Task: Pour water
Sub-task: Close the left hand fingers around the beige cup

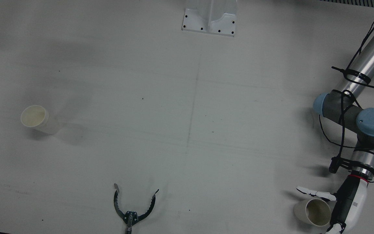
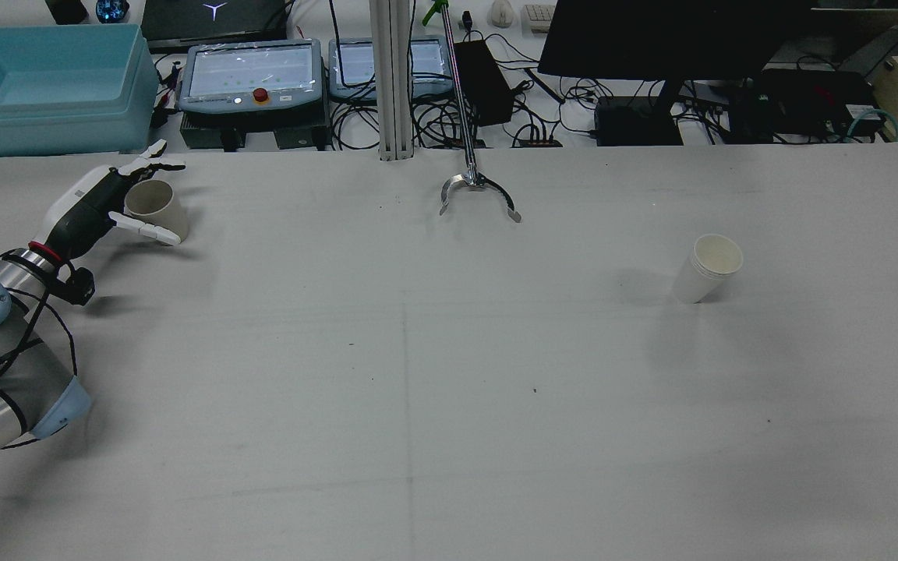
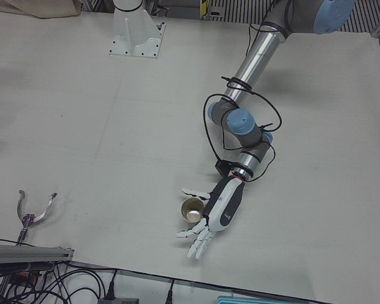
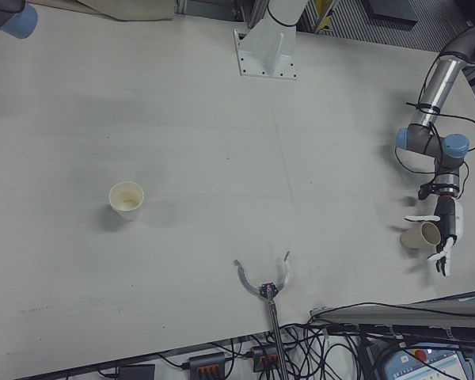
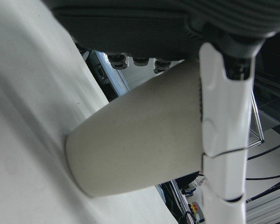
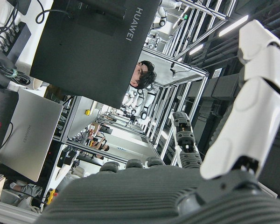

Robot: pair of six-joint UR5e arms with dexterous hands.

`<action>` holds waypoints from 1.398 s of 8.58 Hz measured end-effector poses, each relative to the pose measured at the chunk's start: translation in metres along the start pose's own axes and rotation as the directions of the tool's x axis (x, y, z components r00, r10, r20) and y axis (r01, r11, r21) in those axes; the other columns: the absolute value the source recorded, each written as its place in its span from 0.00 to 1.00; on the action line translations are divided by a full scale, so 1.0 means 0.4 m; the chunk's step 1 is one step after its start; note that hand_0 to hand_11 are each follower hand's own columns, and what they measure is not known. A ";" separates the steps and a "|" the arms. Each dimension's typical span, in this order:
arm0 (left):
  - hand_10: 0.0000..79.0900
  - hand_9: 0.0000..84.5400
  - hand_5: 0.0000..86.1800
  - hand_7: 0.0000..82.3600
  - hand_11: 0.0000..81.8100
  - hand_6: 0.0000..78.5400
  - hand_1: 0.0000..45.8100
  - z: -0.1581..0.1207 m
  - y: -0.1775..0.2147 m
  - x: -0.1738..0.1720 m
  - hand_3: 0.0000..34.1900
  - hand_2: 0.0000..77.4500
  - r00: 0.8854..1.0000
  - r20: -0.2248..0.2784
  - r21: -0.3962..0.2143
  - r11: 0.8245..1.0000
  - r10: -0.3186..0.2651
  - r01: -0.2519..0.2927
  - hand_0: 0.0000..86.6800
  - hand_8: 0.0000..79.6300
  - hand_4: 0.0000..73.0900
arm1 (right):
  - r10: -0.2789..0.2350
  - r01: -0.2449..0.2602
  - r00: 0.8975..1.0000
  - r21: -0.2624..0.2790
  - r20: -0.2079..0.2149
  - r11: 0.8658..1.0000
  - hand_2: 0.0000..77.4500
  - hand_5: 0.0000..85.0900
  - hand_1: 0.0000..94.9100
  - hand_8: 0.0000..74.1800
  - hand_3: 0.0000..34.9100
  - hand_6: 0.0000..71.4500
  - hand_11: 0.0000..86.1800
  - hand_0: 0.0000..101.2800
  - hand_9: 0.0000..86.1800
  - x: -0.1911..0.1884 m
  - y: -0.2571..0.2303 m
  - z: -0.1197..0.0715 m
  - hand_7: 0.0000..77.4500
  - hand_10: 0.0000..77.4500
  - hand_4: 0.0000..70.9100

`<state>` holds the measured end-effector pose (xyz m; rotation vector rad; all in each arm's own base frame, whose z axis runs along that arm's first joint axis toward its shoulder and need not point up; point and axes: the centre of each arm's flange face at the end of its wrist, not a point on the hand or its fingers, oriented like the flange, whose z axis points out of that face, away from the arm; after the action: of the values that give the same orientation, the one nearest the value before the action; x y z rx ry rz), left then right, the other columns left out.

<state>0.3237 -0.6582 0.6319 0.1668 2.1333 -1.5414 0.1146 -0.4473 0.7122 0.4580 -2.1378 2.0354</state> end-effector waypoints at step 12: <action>0.08 0.13 0.31 0.27 0.13 0.16 0.26 -0.004 -0.007 -0.009 0.00 0.09 1.000 0.011 0.012 1.000 0.004 -0.004 0.68 0.06 0.84 | -0.001 0.001 1.000 0.010 -0.002 1.000 0.27 0.05 0.16 0.01 0.01 0.01 0.01 0.46 0.01 0.004 -0.021 -0.007 0.03 0.01 0.19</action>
<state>0.3254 -0.6570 0.6364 0.1657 2.1148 -1.5495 0.1154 -0.4452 0.7208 0.4580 -2.1270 2.0464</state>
